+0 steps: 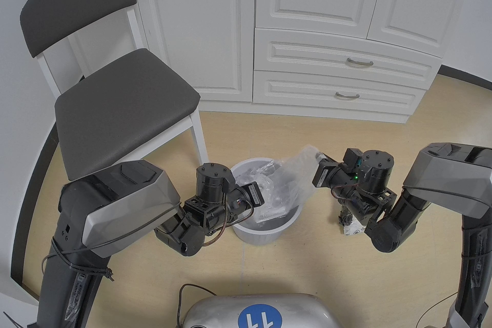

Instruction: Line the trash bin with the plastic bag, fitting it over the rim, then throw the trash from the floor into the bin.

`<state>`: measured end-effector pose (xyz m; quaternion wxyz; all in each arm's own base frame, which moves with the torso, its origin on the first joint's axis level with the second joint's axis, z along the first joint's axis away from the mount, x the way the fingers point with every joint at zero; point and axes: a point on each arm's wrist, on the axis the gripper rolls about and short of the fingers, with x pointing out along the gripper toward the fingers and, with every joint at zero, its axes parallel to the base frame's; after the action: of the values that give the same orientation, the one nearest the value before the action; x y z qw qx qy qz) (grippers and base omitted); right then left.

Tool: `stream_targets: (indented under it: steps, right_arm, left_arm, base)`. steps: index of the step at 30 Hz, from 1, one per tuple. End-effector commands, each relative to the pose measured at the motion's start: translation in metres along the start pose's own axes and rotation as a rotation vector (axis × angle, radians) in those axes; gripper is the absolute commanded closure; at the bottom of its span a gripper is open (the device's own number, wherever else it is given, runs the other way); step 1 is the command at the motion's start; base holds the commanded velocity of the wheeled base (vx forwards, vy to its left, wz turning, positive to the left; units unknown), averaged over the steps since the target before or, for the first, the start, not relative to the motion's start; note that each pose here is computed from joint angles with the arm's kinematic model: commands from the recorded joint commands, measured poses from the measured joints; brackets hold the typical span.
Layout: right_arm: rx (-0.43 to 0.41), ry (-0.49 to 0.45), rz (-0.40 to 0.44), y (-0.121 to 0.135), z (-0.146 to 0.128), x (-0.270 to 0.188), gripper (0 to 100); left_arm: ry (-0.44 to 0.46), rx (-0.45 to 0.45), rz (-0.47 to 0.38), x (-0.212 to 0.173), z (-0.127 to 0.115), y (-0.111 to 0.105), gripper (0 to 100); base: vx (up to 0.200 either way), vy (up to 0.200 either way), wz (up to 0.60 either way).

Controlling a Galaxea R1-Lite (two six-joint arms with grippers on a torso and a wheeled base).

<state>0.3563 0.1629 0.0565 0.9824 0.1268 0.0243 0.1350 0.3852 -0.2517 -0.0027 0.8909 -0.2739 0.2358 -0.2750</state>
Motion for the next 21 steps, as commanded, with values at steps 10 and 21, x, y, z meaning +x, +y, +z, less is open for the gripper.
stream_targets:
  steps: [10,21]
  right_arm:
    - [0.004,-0.063,-0.014,-0.007,0.03,-0.005,100]
    - [0.001,-0.052,-0.009,-0.004,0.028,-0.008,100]
  left_arm:
    - [0.066,0.022,0.063,0.023,0.024,-0.006,100]
    - [0.104,0.028,0.079,0.037,0.022,-0.008,100]
  base:
    - [0.0,0.0,0.0]
    - [0.0,0.0,0.0]
